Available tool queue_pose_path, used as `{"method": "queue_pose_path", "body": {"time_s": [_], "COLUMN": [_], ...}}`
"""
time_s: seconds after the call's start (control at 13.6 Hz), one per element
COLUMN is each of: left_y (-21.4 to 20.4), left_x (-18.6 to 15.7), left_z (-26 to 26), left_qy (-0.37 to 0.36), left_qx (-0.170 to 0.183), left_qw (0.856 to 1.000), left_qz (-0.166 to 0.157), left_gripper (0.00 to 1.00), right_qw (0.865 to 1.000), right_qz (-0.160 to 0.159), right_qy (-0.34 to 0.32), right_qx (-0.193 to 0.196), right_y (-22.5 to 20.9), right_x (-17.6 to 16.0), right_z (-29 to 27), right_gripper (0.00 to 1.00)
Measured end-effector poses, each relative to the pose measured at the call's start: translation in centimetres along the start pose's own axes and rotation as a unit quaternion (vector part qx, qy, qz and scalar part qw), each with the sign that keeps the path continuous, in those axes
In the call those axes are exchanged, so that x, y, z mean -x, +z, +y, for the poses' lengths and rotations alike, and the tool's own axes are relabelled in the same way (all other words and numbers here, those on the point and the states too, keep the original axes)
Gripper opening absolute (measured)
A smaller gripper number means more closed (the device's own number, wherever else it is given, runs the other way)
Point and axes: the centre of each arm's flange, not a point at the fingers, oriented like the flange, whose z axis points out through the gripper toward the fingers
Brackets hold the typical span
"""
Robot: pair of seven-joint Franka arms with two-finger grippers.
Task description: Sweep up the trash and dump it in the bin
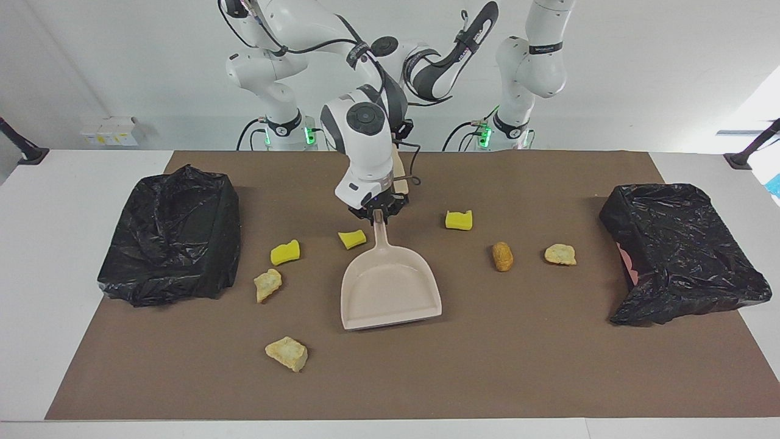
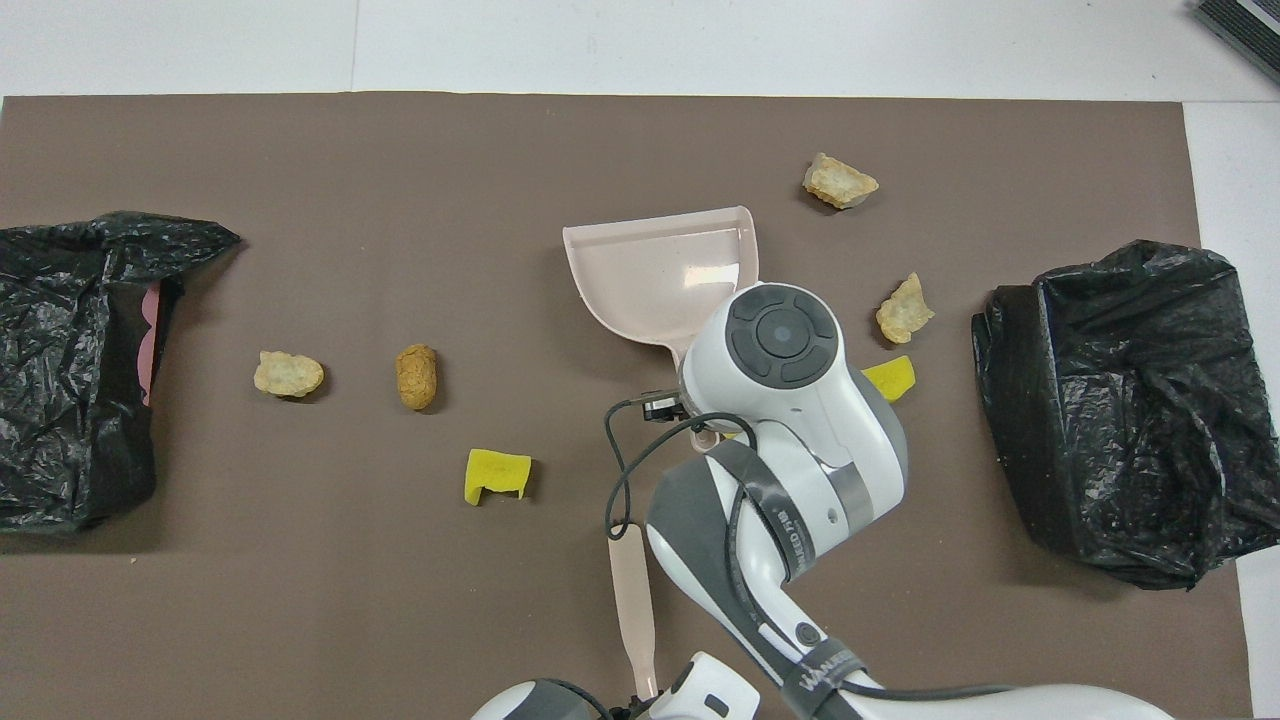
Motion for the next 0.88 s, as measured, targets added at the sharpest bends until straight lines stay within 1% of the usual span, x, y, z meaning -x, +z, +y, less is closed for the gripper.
{"method": "queue_pose_path", "body": {"time_s": [0.15, 0.29, 0.37, 0.51, 0.59, 0.73, 0.88], "left_y": [-1.0, -1.8, -2.1, -2.7, -3.0, -3.1, -3.1], "left_x": [-2.4, -6.1, -8.0, -12.6, -14.7, -18.1, -21.4], "left_z": [-1.6, -3.7, -4.8, -7.5, -8.9, -11.7, -14.8], "left_qy": [-0.02, -0.032, -0.036, -0.05, -0.059, -0.087, -0.132], "left_qx": [-0.012, -0.023, -0.025, -0.022, -0.023, -0.03, -0.028], "left_qw": [1.0, 0.999, 0.999, 0.998, 0.998, 0.995, 0.991], "left_qz": [0.006, 0.013, 0.012, 0.012, 0.017, 0.025, 0.024], "left_gripper": [0.26, 0.26, 0.26, 0.26, 0.26, 0.26, 0.26], "right_qw": [0.998, 0.991, 0.986, 0.978, 0.971, 0.957, 0.94], "right_qz": [-0.002, -0.01, -0.025, -0.057, -0.064, -0.069, -0.073], "right_qy": [-0.055, -0.132, -0.161, -0.201, -0.227, -0.279, -0.331], "right_qx": [0.005, 0.019, 0.022, 0.028, 0.028, 0.028, 0.037], "right_y": [-1.0, -2.2, -2.5, -2.9, -3.0, -3.0, -2.9], "right_x": [-0.5, -0.5, -0.1, 0.8, 1.0, 1.1, 1.2], "right_z": [2.2, 4.0, 4.6, 5.3, 5.3, 5.4, 5.4], "right_gripper": [0.33, 0.33, 0.33, 0.33, 0.33, 0.33, 0.33]}}
